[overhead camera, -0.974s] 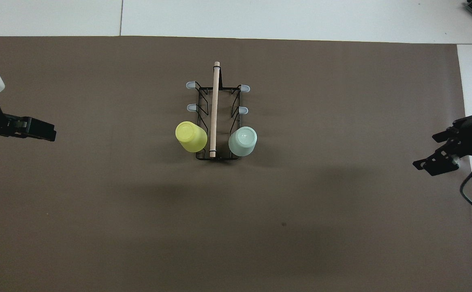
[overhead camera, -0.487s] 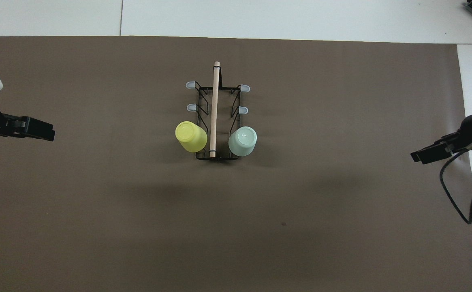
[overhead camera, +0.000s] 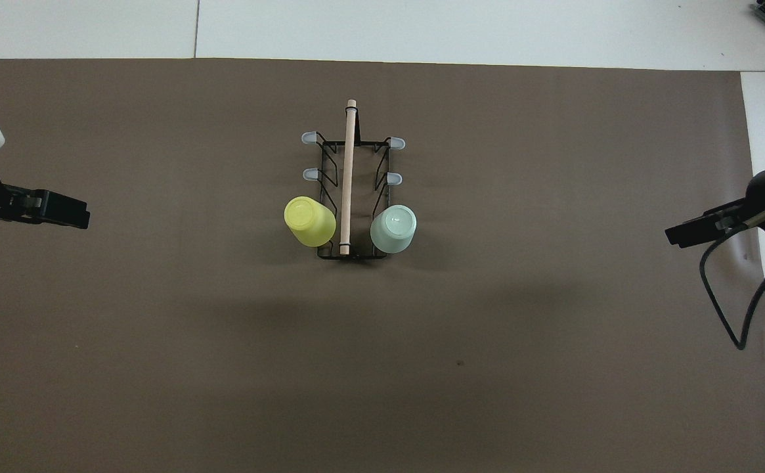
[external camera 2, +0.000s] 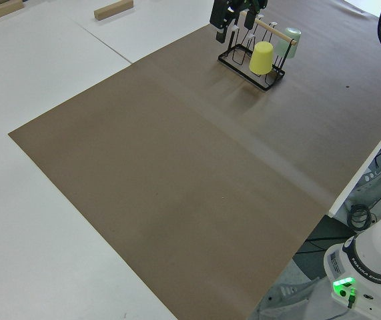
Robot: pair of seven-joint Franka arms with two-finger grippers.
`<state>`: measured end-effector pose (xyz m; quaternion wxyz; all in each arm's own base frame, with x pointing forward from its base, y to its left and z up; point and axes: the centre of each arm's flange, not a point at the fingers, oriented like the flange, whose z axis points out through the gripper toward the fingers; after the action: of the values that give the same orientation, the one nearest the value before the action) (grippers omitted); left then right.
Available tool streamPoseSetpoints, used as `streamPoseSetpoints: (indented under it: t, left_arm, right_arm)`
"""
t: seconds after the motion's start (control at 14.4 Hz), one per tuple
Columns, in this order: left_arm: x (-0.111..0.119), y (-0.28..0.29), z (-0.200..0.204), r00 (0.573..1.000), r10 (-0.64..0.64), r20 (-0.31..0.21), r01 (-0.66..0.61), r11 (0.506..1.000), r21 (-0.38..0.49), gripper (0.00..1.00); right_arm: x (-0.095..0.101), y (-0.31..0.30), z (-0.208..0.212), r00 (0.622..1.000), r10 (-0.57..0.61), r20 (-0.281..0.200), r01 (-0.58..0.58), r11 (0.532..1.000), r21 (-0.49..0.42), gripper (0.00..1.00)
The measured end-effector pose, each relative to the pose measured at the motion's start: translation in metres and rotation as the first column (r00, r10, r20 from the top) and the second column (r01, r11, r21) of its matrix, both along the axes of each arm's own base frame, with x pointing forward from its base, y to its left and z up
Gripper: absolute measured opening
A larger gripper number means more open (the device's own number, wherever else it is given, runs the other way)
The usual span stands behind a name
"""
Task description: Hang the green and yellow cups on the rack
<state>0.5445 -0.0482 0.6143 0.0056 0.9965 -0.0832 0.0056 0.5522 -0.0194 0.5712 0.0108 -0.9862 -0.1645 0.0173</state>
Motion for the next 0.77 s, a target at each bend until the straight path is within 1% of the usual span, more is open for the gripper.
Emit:
streamPoseSetpoints:
  t: [0.14, 0.35, 0.56, 0.77]
  left_arm:
    - [0.0, 0.001, 0.0, 1.0, 0.002, 0.0, -0.002, 1.0, 0.0, 1.0]
    - [0.0, 0.002, 0.0, 1.0, 0.003, 0.0, -0.003, 1.0, 0.0, 1.0]
    - [0.0, 0.002, 0.0, 1.0, 0.003, 0.0, -0.003, 1.0, 0.0, 1.0]
    - [0.0, 0.002, 0.0, 1.0, 0.003, 0.0, -0.003, 1.0, 0.0, 1.0]
  right_arm:
    - [-0.005, 0.017, 0.024, 0.998, -0.056, -0.023, 0.055, 0.998, -0.02, 1.0]
    - [-0.008, 0.02, 0.046, 0.995, -0.094, -0.016, 0.094, 0.995, -0.022, 1.0]
    - [-0.007, 0.012, 0.046, 0.984, -0.18, -0.009, 0.18, 0.983, -0.026, 1.0]
    - [-0.006, 0.011, 0.045, 0.98, -0.201, -0.009, 0.201, 0.979, -0.035, 1.0]
